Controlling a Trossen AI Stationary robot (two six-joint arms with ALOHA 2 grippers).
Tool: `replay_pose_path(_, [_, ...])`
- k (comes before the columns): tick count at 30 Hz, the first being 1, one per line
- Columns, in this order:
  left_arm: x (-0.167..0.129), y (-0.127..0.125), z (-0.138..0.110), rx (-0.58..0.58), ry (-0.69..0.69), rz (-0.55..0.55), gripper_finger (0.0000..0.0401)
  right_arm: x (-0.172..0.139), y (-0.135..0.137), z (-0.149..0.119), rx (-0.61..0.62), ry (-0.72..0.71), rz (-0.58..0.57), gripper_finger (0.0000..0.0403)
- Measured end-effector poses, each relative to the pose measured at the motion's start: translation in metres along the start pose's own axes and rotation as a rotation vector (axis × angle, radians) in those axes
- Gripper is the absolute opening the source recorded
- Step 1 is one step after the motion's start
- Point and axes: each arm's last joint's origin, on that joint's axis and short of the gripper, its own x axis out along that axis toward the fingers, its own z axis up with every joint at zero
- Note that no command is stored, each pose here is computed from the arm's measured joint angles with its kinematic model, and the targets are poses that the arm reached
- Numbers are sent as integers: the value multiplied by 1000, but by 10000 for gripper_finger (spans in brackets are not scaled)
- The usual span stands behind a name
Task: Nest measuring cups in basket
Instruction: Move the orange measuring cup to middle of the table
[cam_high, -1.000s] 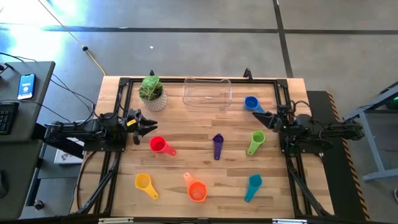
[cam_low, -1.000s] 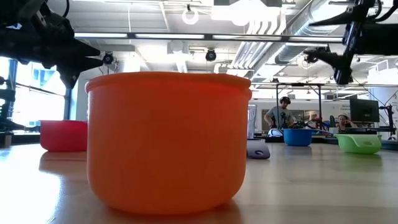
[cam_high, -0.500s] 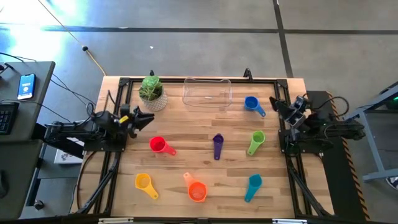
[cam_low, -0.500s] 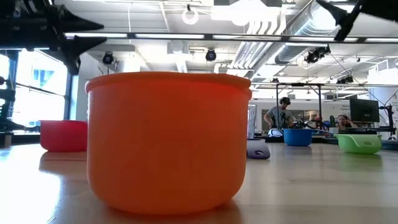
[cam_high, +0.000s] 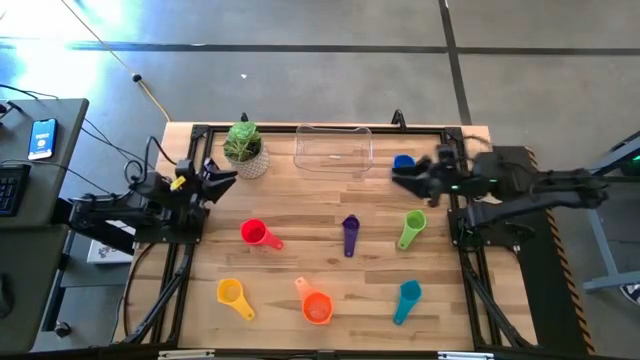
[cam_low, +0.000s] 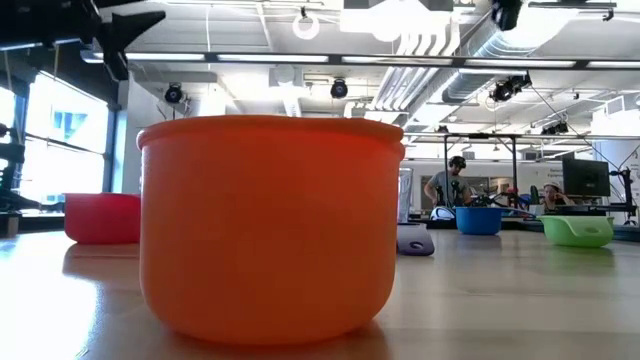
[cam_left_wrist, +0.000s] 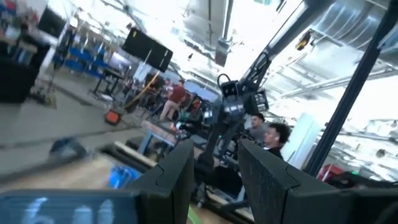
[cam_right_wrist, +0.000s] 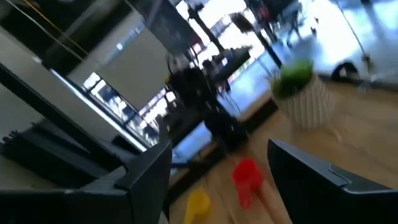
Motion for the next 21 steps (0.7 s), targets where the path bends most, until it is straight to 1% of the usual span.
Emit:
replay_pose_path(4, [5, -6, 11, 57, 52, 22, 117, 32, 10, -8, 81, 147, -40, 257])
replay_pose_path(6, [8, -8, 14, 83, 101, 41, 117, 46, 17, -14, 129, 208, -57, 257])
replay_pose_path(10, [13, -9, 16, 163, 214, 103, 117, 70, 31, -31, 240, 328, -134, 257])
replay_pose_path(13, [17, -8, 14, 204, 261, 139, 117, 86, 42, -45, 318, 387, -195, 257])
replay_pose_path(16, [20, -7, 11, 216, 278, 159, 117, 103, 52, -61, 387, 433, -261, 257])
replay_pose_path(21, [23, -6, 5, 235, 322, 177, 117, 128, 65, -89, 462, 479, -330, 257])
